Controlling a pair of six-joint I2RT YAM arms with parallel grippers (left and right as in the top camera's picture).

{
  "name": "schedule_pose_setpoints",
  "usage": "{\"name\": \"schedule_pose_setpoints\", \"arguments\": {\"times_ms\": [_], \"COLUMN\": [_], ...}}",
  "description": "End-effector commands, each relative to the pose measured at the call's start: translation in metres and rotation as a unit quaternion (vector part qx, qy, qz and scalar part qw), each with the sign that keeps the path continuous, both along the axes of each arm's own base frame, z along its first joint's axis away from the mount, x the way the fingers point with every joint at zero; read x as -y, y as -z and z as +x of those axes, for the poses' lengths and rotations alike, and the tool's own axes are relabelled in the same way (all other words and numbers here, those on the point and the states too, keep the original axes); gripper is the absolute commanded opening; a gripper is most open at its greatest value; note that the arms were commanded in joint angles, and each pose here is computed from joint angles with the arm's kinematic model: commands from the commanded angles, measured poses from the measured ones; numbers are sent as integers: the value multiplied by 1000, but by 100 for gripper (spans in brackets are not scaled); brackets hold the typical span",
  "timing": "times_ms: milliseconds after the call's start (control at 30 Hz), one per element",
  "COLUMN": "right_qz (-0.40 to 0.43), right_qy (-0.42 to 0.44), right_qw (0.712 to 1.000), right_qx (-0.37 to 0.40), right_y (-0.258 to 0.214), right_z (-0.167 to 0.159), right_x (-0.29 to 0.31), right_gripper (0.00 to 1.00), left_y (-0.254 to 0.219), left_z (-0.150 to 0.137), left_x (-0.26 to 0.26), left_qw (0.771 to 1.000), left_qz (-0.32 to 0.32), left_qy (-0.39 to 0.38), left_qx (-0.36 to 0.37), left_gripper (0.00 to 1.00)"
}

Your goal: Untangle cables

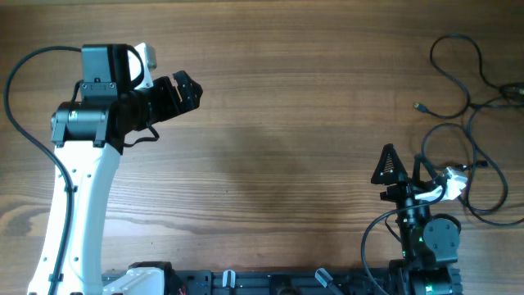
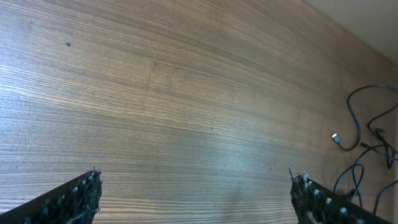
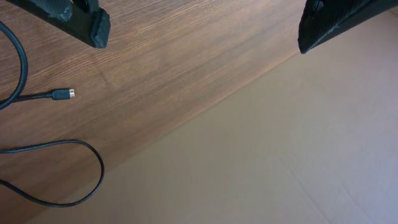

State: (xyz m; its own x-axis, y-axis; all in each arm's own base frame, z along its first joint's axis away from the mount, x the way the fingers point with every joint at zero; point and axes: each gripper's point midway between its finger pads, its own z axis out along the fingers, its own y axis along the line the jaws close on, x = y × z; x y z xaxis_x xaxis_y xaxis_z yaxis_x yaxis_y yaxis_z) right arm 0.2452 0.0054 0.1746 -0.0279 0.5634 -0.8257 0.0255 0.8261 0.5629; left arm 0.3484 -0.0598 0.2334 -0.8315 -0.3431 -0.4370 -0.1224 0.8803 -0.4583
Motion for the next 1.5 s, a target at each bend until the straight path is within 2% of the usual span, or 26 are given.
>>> {"name": "schedule_pose_setpoints", "arguments": {"times_ms": [0, 267, 400, 500, 633, 767, 900, 1167, 1333, 1467], "right_qz": [5, 5, 5, 5, 5, 5, 5, 5, 5, 5], "right_qy": [1, 0, 0, 0, 0, 1, 0, 0, 0, 1], "right_qw": [1000, 1000, 1000, 1000, 1000, 1000, 1000, 1000, 1000, 1000], "right_qx": [8, 8, 8, 8, 8, 8, 8, 8, 8, 8], "right_y": [-3, -3, -3, -3, -3, -3, -3, -3, -3, -3], "right_z": [-1, -1, -1, -1, -1, -1, -1, -1, -1, -1], "right_x": [0, 0, 0, 0, 0, 0, 0, 0, 0, 0], "right_gripper": [100, 100, 100, 100, 100, 100, 100, 100, 100, 100], "left_y": [1, 0, -35, -77, -110, -101, -73, -26, -3, 20], "left_z": [1, 1, -14, -40, -89, -132, -156, -127, -115, -108], "left_x": [-2, -2, -2, -21, -29, -29, -30, -30, -30, -38], "left_qw": [1000, 1000, 998, 989, 969, 933, 909, 879, 851, 857], "left_qz": [6, 6, 6, 48, 59, 51, 46, 41, 37, 49], "left_qy": [5, 5, 5, -32, -54, -62, -65, -68, -71, -93], "left_qx": [3, 3, 59, 133, 232, 351, 408, 470, 520, 505], "left_gripper": [100, 100, 100, 100, 100, 100, 100, 100, 100, 100]}}
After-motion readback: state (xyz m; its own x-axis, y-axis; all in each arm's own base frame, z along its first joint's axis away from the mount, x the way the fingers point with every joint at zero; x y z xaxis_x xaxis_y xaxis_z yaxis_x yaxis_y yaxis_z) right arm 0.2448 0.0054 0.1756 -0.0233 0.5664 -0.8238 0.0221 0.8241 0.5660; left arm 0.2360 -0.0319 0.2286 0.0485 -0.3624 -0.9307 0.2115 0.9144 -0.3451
